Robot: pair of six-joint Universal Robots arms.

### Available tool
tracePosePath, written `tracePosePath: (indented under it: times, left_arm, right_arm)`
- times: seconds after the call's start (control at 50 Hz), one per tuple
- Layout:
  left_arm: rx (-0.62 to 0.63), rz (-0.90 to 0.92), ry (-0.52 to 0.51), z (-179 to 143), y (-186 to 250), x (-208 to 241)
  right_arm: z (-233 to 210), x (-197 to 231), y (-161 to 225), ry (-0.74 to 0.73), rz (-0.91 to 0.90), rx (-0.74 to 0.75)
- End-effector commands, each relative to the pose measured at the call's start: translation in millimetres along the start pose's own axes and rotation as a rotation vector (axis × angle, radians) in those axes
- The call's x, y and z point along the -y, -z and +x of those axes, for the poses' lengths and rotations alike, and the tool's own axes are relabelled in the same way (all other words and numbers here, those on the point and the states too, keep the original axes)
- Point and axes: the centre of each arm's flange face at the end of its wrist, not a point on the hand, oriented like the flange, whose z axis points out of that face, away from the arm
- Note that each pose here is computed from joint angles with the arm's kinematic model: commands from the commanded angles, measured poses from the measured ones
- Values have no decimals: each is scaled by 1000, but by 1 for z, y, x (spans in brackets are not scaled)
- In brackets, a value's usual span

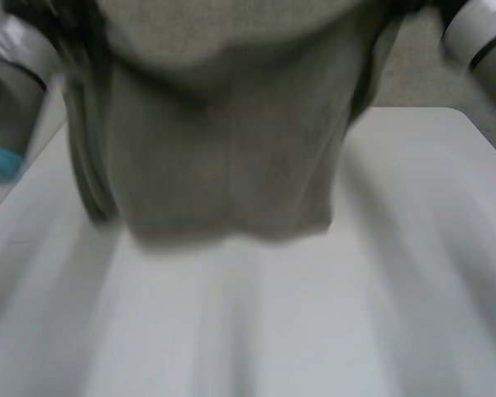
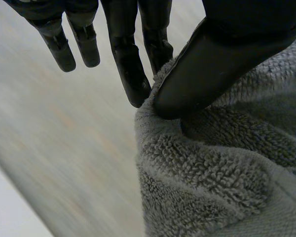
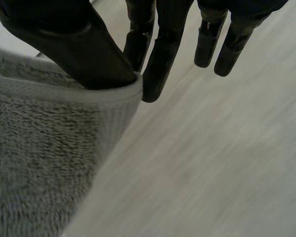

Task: Fold the towel.

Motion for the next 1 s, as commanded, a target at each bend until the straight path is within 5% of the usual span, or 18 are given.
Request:
tracePosePath:
  times: [0.02,0.44,0.6,0.8,1.0]
  left_arm:
    - [129,296,26,-43,11,76]
    - [-222,-484,64,33,118,-170]
    - [-346,-595,59,41,146,-177]
    - [-324,-605,60,26,144,-161]
    - [-358,-665,69,38,150,-182]
  right_arm:
    - [32,37,8,-51,196,-60]
    - [-69,-136,120,-56,-390,331]
    - [-82,-147,148,-20,-487,379]
    - [-80,-128,153,-99,-536,363]
    - [-83,-163,159,-98,-660,290]
